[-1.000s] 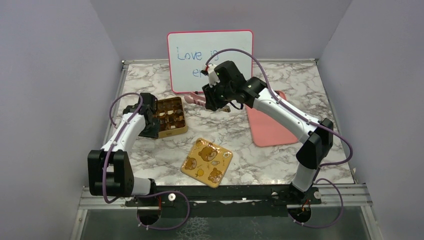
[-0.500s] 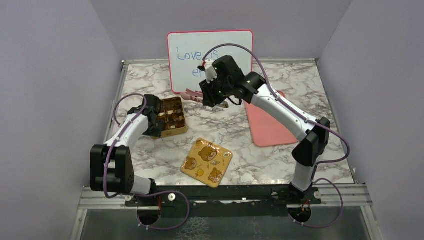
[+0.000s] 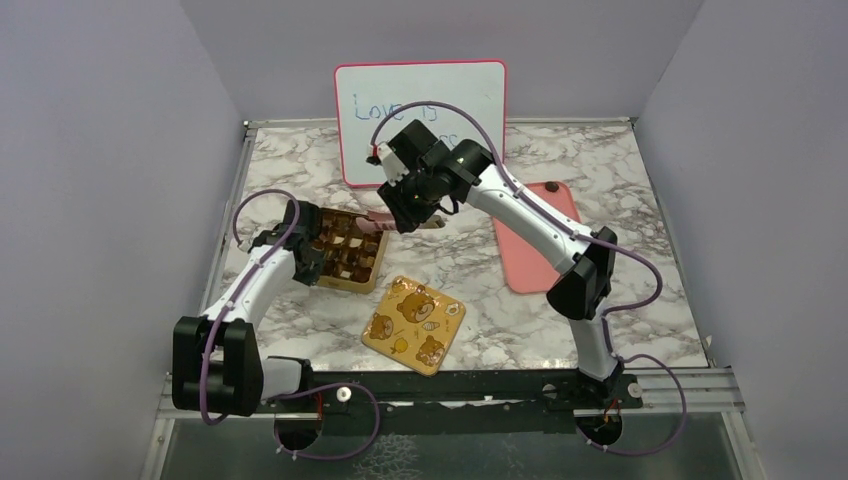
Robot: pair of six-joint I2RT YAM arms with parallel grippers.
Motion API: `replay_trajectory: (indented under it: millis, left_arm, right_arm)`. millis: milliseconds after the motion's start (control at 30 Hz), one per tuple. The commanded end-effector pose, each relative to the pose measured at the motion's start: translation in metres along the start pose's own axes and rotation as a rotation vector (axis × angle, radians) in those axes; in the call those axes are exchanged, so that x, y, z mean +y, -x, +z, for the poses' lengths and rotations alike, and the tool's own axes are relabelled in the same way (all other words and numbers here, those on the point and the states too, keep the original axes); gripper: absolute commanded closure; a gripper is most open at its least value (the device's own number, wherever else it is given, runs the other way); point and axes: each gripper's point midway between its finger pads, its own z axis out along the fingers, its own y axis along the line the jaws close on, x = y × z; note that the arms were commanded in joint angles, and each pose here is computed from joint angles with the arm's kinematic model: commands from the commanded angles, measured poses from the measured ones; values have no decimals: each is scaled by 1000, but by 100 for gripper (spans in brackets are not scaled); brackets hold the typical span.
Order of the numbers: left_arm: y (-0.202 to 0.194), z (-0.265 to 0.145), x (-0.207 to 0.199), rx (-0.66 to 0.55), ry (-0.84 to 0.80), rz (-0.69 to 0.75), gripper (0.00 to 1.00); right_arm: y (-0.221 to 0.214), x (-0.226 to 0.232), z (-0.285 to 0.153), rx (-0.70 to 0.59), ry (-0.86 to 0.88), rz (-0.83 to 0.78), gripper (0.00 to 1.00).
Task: Pack the chocolate
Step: Adjust the packing box at the center of the board.
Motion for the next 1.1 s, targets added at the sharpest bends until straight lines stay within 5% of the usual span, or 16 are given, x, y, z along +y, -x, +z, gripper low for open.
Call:
replay_trajectory:
  millis: [0,1067]
  left_arm:
    - [11,-7,-3,-73,-43,172,93]
    - [17,-13,-18,-173,-83,313,91]
  right_arm:
    - [-24,12,-2,112,1,-27,60]
    - [-71,24,44,320,37,-15,63]
